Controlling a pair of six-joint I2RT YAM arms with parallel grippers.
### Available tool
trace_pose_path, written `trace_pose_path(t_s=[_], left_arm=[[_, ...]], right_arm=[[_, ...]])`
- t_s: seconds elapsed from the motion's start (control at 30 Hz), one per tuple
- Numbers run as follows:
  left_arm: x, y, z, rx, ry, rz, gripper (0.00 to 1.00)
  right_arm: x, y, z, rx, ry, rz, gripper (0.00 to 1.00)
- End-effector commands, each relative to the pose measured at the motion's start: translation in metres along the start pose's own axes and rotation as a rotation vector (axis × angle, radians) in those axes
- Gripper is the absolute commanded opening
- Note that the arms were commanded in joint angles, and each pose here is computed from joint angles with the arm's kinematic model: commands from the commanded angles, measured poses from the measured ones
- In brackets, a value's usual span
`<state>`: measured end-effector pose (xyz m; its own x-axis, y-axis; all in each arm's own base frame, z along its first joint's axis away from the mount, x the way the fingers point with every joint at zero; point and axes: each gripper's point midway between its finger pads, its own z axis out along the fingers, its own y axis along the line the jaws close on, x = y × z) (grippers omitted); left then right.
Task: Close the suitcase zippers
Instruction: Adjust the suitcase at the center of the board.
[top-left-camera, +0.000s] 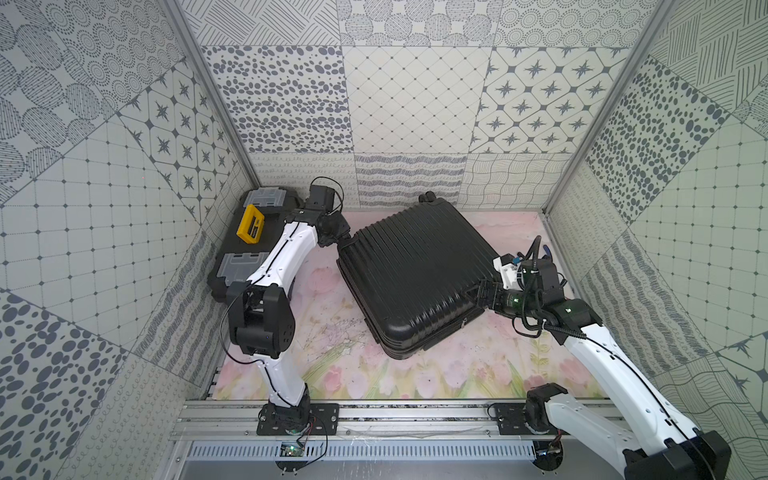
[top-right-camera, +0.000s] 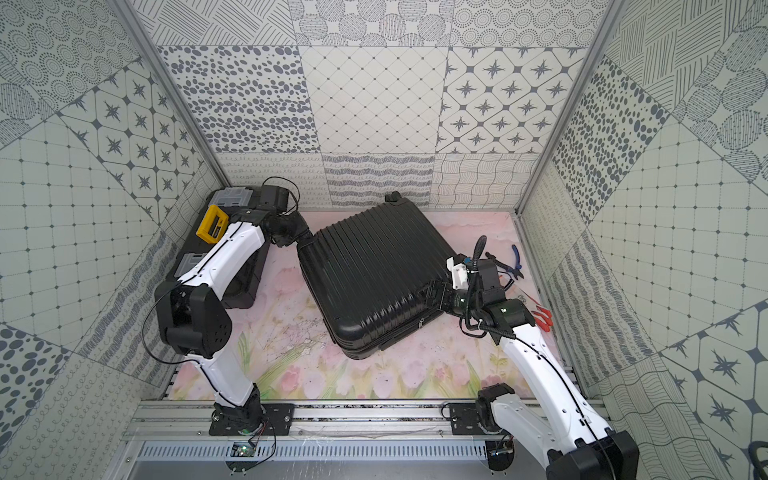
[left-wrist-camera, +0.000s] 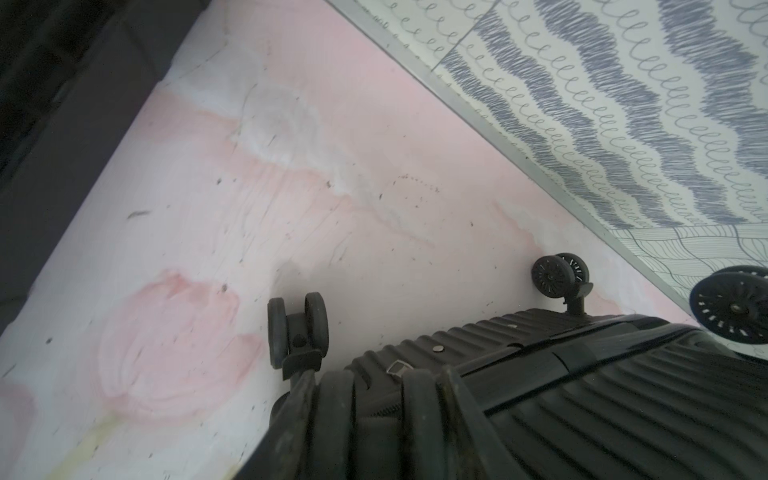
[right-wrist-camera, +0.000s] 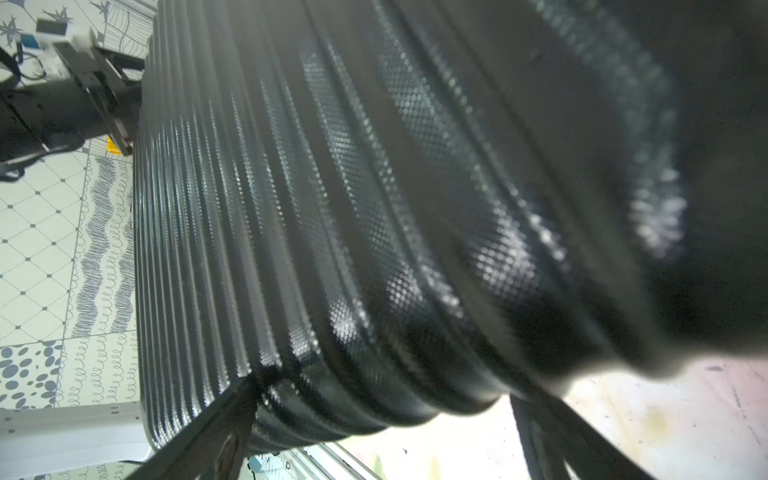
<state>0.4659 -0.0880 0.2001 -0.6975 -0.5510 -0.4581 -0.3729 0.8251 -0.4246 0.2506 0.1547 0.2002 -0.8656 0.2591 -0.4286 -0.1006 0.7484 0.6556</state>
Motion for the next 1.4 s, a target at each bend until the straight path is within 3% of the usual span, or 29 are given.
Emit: trace_pose_path(t_s=[0.0,0.17,0.43,0.6,0.73,0.87,1.0,1.1,1.23,1.37], left_arm=[[0.061,0.017,-0.029,0.032,0.121,-0.145,0.05],[0.11,0.037,-0.053,0.027,0.137,-0.266,0.05],[0.157,0.057,-0.083,-0.013,0.116,-0.465,0.06],[0.181,0.049,-0.083,-0.025,0.14,-0.493,0.12],[0.186,0.059,-0.079,-0.068,0.122,-0.507,0.21],[0.177,0.069,-0.085,-0.098,0.063,-0.474,0.46],[0.161,0.08,-0.1,-0.123,-0.014,-0.387,0.67],[0.144,0.082,-0.116,-0.108,-0.085,-0.263,0.98],[0.115,0.08,-0.144,-0.1,-0.198,0.053,0.99],[0.106,0.055,-0.168,0.003,-0.204,0.62,0.99]], right_arm=[[-0.031,0.019,0.008,-0.095,-0.075,-0.029,0.93],[-0.06,0.022,0.016,-0.17,-0.04,-0.083,0.89],[-0.087,0.027,0.041,-0.184,0.029,-0.282,0.88],[-0.115,0.024,0.063,-0.177,0.04,-0.345,0.88],[-0.129,0.02,0.067,-0.165,0.043,-0.347,0.88],[-0.13,0.012,0.061,-0.128,0.051,-0.359,0.88],[-0.13,0.003,0.042,-0.092,0.031,-0.356,0.91],[-0.131,-0.003,0.022,-0.072,0.007,-0.363,0.93],[-0.126,-0.004,-0.003,-0.049,-0.018,-0.395,0.95],[-0.113,0.0,-0.018,-0.04,-0.013,-0.42,0.96]])
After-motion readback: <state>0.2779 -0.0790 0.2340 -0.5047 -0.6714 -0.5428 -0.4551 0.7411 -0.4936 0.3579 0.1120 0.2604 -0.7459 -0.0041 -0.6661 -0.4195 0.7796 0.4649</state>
